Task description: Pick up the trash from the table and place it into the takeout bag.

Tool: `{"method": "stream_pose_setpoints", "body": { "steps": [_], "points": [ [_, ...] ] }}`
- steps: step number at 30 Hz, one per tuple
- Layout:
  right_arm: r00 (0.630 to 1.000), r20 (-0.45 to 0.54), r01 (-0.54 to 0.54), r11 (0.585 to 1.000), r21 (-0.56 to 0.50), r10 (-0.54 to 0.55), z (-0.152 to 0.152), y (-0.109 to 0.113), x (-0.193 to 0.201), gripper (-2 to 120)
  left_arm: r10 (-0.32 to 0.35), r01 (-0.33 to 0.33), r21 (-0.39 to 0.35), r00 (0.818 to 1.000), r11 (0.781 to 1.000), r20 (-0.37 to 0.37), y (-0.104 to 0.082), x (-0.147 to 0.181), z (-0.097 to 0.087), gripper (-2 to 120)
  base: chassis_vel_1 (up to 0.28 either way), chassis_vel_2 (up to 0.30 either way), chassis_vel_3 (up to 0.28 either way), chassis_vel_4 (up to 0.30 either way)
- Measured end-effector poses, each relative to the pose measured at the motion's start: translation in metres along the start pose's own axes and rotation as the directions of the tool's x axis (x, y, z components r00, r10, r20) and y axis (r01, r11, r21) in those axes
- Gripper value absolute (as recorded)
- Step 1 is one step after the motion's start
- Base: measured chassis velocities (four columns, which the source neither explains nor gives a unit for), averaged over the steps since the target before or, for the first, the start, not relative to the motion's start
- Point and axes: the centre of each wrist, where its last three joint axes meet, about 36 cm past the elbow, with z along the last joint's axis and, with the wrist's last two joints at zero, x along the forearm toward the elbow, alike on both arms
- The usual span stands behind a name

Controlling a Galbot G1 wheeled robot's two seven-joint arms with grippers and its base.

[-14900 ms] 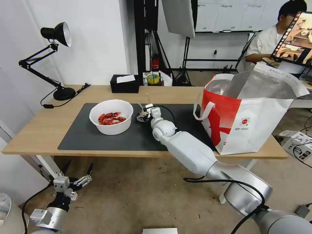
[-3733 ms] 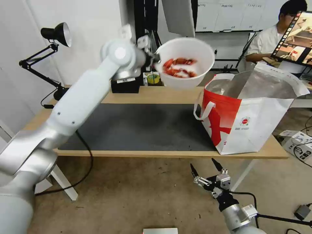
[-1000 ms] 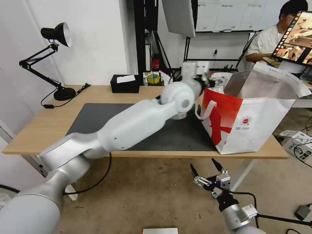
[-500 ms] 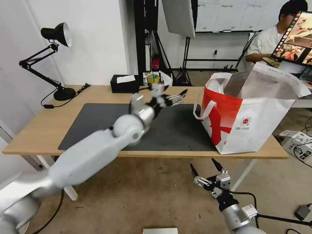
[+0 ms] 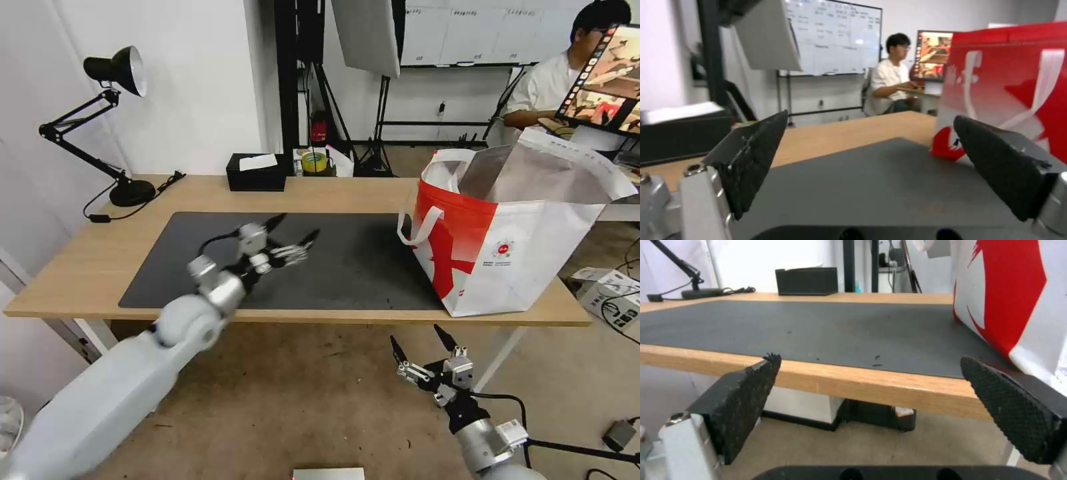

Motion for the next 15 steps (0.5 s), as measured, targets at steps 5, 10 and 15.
{"method": "stream_pose_setpoints", "body": {
  "steps": [5,10,15],
  "points": [
    [1.0,0.0,0.0,1.0,0.0,0.0,0.0,0.0,0.0,100,-0.042,0.042,-0.036,0.999,0.998,0.006,0.005,0.035,0.008,100,0.0,0.0,0.0,0.0],
    [1.0,0.0,0.0,1.0,0.0,0.0,0.0,0.0,0.0,100,-0.102,0.105,-0.107,0.994,0.989,0.027,0.013,0.07,0.011,100,0.0,0.0,0.0,0.0],
    [1.0,0.0,0.0,1.0,0.0,0.0,0.0,0.0,0.0,100,-0.23,0.232,-0.117,0.973,0.966,0.038,0.012,0.123,0.024,100,0.0,0.0,0.0,0.0]
  ]
}}
